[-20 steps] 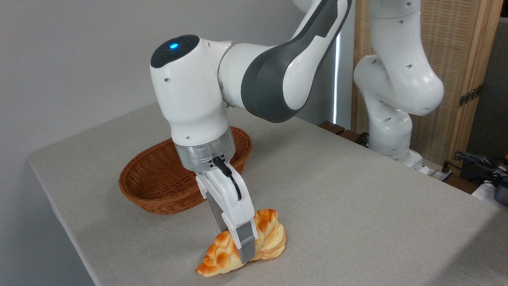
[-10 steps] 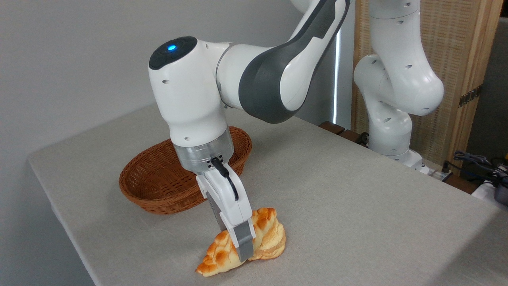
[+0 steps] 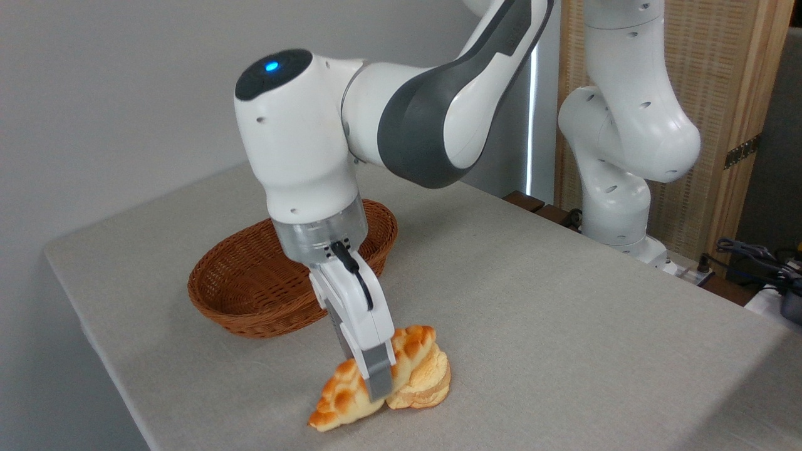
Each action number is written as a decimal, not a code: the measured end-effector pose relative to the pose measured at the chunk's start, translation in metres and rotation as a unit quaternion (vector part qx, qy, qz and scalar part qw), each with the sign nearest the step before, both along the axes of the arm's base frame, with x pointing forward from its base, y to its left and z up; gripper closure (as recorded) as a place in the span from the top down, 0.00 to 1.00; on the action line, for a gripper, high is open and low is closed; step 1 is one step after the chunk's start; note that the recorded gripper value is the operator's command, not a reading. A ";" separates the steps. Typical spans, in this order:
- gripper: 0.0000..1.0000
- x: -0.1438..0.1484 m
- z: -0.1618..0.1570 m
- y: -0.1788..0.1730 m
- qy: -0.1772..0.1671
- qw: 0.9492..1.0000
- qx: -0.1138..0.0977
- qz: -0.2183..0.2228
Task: Put bread into the basket
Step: 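Lift the bread roll and carry it over the wicker basket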
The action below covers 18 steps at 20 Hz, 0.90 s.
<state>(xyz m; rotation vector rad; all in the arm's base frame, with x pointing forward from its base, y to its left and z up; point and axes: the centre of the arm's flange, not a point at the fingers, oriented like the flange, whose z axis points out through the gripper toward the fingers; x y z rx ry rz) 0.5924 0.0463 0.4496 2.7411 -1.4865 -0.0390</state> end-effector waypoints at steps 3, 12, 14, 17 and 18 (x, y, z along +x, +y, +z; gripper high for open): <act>0.46 0.001 0.025 -0.005 -0.022 0.999 -0.029 0.009; 0.64 -0.006 0.076 -0.097 -0.011 0.996 -0.086 0.021; 1.00 -0.010 0.075 -0.132 -0.001 0.995 -0.088 0.048; 1.00 -0.018 0.075 -0.178 0.011 0.992 -0.088 0.090; 1.00 -0.020 0.076 -0.187 0.012 0.992 -0.088 0.094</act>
